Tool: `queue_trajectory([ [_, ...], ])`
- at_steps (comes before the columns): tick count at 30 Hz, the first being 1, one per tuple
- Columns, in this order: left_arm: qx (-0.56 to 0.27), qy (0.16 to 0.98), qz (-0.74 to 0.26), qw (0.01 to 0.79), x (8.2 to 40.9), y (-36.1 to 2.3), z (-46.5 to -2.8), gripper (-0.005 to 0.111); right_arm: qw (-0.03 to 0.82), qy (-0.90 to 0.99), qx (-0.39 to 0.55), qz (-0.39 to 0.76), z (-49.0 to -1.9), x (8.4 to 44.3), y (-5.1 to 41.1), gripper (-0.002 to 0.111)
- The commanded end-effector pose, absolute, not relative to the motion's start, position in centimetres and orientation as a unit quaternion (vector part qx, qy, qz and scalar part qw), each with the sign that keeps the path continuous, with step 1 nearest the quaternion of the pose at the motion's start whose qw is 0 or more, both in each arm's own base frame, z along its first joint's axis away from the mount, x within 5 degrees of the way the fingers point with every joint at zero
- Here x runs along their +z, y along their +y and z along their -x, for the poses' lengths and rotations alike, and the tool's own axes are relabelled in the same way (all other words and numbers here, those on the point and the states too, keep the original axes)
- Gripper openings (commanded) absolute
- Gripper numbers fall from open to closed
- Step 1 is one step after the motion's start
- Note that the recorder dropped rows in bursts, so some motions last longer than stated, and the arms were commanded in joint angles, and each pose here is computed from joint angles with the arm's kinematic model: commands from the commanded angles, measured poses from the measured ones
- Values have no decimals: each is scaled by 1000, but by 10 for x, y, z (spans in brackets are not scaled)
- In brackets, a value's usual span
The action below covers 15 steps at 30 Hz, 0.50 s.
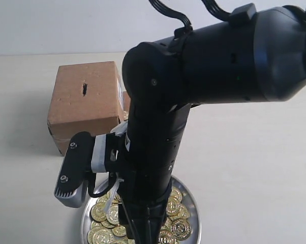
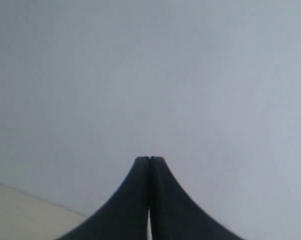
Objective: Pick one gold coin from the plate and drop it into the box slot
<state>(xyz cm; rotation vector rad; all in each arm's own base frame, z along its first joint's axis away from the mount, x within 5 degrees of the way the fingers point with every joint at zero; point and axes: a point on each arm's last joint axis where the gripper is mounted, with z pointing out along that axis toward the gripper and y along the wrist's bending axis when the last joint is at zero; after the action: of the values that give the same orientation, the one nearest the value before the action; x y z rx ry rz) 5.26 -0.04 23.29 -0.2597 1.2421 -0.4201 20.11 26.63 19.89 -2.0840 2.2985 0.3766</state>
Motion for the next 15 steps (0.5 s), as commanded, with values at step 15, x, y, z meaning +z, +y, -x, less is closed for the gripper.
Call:
queue_trajectory([
  [15, -529, 754, 211, 327, 188, -48, -45, 0, 94, 715, 135, 679, -204, 270, 272, 27],
])
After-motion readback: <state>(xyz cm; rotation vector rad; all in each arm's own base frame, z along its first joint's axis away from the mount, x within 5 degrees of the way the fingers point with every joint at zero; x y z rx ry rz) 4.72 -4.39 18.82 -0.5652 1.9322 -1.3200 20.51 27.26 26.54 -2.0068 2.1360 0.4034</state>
